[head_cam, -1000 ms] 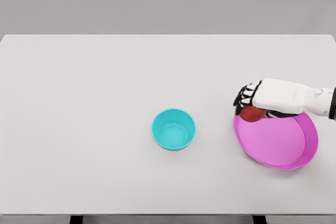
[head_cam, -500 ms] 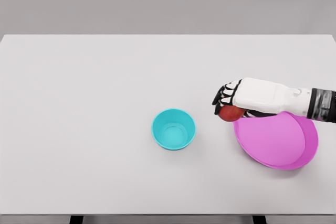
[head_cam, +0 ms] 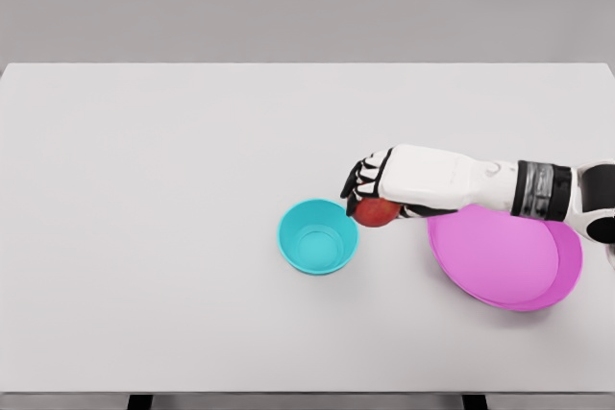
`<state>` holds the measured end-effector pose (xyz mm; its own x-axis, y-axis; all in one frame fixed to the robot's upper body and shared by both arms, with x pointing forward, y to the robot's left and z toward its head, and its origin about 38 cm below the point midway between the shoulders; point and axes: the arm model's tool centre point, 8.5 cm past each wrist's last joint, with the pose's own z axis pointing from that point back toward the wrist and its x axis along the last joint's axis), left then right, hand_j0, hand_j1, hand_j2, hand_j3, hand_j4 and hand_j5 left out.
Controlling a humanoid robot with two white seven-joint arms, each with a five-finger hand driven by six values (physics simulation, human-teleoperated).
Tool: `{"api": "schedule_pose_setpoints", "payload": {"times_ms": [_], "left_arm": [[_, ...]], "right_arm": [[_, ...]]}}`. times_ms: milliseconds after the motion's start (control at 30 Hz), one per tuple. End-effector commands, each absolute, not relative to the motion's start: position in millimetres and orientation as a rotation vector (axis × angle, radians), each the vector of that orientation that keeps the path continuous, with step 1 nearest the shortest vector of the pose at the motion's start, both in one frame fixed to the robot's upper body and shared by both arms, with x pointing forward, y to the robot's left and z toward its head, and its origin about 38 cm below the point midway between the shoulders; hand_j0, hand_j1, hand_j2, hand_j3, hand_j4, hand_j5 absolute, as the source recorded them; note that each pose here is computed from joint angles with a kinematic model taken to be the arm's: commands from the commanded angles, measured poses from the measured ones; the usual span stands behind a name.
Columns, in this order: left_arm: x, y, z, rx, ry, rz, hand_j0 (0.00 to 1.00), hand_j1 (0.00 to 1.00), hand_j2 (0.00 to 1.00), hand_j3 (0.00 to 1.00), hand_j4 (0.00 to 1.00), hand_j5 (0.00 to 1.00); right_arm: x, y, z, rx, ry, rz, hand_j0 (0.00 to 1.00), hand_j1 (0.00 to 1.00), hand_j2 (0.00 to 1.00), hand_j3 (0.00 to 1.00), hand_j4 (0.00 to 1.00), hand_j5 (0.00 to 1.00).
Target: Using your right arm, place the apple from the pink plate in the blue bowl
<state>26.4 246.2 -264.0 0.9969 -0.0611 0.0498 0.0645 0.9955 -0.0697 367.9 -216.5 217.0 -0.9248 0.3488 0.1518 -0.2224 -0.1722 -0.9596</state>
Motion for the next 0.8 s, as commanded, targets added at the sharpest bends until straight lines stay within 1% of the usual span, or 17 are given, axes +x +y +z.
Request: {"api": "schedule_pose_setpoints", "payload": {"times_ms": [0, 167, 333, 600, 767], "left_arm": [[26, 246, -264, -0.072, -0.048, -0.063, 1.0, 1.0, 1.0, 1.0, 1.0, 1.0], [26, 246, -264, -0.072, -0.048, -0.063, 1.0, 1.0, 1.0, 1.0, 1.0, 1.0], [26, 246, -264, -0.072, -0.048, -0.063, 1.0, 1.0, 1.0, 1.0, 1.0, 1.0], [26, 246, -264, -0.072, -0.048, -0.063, 1.0, 1.0, 1.0, 1.0, 1.0, 1.0], [26, 246, -264, -0.072, -0.048, -0.063, 1.0, 1.0, 1.0, 1.0, 1.0, 1.0]], "right_arm": [[364, -204, 209, -0.087, -1.739, 2.154, 0.56, 0.56, 0.56, 0.56, 0.56, 0.56], [361, -184, 204, -0.029, -1.753, 2.185, 0.56, 0.56, 0.56, 0.56, 0.56, 0.56], [363, -170, 205, -0.006, -1.779, 2.194, 0.56, 0.56, 0.56, 0.56, 0.56, 0.56], [371, -156, 199, 0.011, -1.768, 2.211, 0.56, 0.56, 0.56, 0.56, 0.56, 0.56], [373, -155, 194, 0.019, -1.748, 2.214, 0.57, 0.57, 0.57, 0.57, 0.57, 0.57]]}}
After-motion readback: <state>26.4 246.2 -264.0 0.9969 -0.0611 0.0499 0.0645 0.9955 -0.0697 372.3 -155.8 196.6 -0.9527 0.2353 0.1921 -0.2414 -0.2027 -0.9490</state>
